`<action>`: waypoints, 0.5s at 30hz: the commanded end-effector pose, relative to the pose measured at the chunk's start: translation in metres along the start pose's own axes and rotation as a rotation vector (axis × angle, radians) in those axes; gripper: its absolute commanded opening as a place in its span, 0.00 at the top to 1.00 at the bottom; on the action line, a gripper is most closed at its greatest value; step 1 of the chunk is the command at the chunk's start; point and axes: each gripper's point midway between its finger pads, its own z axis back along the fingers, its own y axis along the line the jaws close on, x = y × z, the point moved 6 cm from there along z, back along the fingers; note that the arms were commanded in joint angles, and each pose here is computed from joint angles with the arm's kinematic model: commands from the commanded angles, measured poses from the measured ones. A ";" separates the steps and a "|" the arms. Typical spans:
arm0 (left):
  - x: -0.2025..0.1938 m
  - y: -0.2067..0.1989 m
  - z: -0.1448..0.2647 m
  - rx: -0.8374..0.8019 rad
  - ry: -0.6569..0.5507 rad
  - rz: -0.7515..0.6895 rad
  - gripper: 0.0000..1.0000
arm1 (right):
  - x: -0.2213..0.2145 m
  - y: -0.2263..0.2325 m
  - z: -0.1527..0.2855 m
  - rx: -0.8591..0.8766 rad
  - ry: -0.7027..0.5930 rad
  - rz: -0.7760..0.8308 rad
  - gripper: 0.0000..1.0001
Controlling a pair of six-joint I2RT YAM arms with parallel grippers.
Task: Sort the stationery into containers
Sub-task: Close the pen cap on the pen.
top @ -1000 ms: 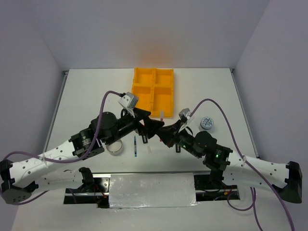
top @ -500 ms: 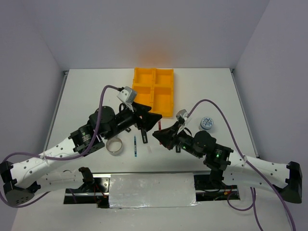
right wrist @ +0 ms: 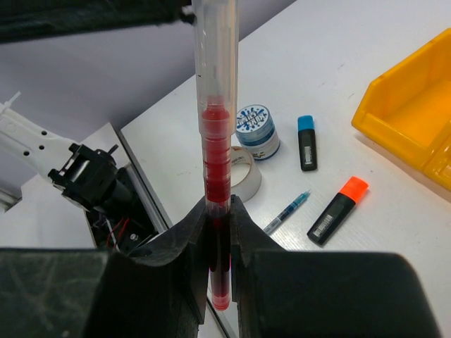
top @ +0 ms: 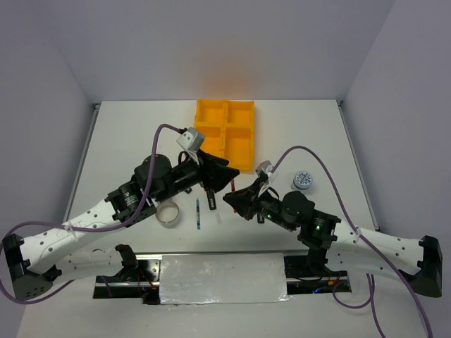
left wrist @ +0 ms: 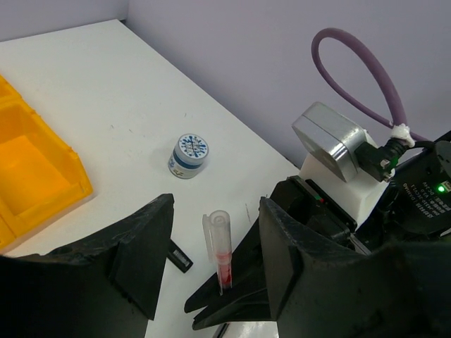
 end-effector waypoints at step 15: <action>0.000 -0.003 -0.004 -0.037 -0.021 0.025 0.68 | 0.026 0.008 -0.004 0.001 -0.055 -0.005 1.00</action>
